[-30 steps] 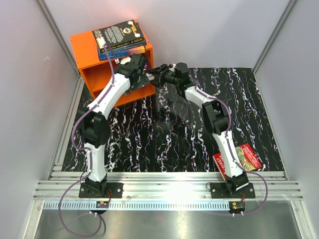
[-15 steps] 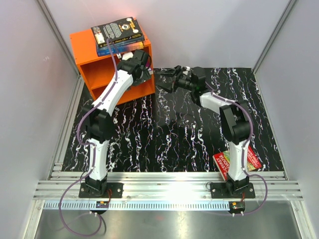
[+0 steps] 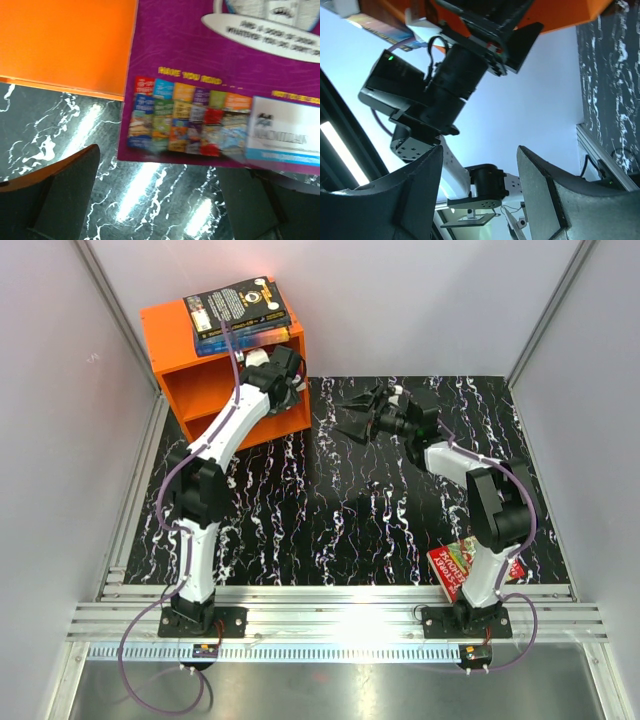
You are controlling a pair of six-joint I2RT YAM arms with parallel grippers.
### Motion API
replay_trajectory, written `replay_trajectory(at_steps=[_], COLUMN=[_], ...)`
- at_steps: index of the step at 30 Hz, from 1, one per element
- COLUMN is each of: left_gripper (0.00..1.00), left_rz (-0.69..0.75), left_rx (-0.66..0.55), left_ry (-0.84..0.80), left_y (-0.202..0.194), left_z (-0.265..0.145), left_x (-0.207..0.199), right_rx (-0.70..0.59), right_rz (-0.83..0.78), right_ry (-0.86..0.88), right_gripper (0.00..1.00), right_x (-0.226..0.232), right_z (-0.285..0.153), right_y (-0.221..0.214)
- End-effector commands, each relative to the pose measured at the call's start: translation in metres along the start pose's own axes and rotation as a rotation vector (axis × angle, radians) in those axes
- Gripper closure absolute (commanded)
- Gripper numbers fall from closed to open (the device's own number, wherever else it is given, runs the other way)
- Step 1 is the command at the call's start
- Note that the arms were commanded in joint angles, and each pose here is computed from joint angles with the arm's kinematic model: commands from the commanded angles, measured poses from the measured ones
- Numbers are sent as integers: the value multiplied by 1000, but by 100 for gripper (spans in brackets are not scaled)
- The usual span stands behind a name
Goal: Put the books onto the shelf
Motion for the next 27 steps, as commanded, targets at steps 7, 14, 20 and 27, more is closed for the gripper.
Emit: replay_trajectory(at_steps=[7, 14, 20, 27], left_gripper=[1, 1, 1, 1], left_rz=[-91, -89, -104, -113], left_rx=[-223, -365, -390, -260], left_ry=[90, 9, -98, -293], left_y=[30, 40, 45, 13], left_z=[6, 4, -2, -25], left_x=[23, 15, 3, 0], right_rx=[57, 64, 61, 49], right_rz=[-93, -105, -116, -145], right_ry=[4, -43, -76, -85], right_gripper=[32, 31, 31, 30], right_x=[13, 4, 1, 6], right_z=[-22, -37, -51, -69], right_y=[-32, -48, -64, -84])
Point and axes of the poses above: each gripper's point midway between its finger pads, its own z axis out along the fingers, its own x axis along the line the jaws close on, y = z × x, the point moved 8 cm from there along -z, back along the fingers, and after that the axes turned 11 degrees about -z, right-handed, at the moved point
